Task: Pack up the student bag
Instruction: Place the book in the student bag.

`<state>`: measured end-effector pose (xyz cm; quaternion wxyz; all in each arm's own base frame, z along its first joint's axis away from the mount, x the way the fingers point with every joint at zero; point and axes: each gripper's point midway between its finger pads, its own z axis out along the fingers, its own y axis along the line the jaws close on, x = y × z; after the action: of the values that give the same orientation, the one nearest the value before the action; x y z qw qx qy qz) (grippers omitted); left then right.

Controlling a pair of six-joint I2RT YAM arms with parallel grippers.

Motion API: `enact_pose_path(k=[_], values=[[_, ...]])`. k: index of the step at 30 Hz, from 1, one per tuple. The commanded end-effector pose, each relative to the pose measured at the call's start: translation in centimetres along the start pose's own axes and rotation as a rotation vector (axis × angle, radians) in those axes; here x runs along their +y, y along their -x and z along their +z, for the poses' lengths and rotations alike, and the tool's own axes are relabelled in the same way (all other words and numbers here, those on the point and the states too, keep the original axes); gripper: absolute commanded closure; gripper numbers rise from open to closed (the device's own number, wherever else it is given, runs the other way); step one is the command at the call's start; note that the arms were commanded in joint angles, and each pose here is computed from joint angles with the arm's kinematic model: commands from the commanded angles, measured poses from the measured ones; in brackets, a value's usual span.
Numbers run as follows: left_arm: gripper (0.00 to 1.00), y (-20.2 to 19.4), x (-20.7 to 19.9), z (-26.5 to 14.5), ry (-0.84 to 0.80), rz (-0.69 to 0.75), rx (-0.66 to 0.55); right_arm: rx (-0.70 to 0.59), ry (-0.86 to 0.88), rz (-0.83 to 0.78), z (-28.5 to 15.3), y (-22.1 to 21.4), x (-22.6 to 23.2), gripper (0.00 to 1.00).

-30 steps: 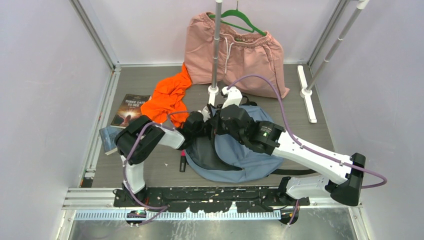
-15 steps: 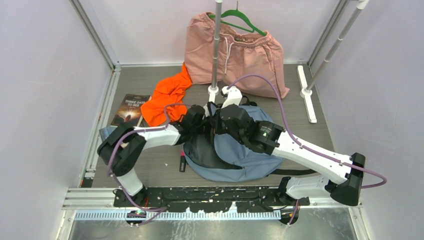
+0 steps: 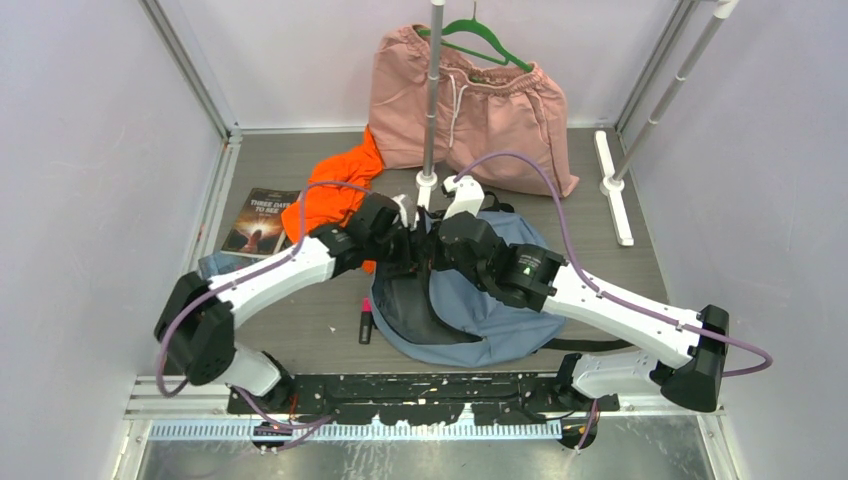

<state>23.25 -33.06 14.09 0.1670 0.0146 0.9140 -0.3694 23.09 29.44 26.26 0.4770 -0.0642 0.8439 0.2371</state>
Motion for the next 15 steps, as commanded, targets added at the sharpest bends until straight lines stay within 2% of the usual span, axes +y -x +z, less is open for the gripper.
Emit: enact_pose_path(k=[1, 5, 7, 10, 12, 15], values=[[0.26, 2.6, 0.7, -6.0, 0.062, 0.058, -0.128, -0.108, 0.030, 0.069, -1.0, 2.9, 0.7, 0.99], [0.24, 3.8, 3.5, -10.6, 0.144, 0.024, -0.209, -0.100, 0.015, 0.060, -0.7, 2.4, 0.3, 0.99], [0.27, 4.6, 5.9, -13.1, 0.220, -0.033, -0.272, -0.082, 0.007, 0.047, -0.3, 1.7, 0.0, 0.99], [0.27, 5.6, 9.9, -16.5, 0.291, -0.188, -0.361, -0.040, -0.001, 0.027, 0.8, -0.3, -0.3, 0.99], [0.24, 6.5, 12.6, -18.7, 0.304, -0.311, -0.437, 0.005, -0.019, 0.013, 1.8, -2.0, -0.7, 0.99], [0.19, 6.7, 15.3, -20.2, 0.310, -0.429, -0.475, 0.053, -0.039, -0.004, 2.9, -4.4, -1.4, 0.99]])
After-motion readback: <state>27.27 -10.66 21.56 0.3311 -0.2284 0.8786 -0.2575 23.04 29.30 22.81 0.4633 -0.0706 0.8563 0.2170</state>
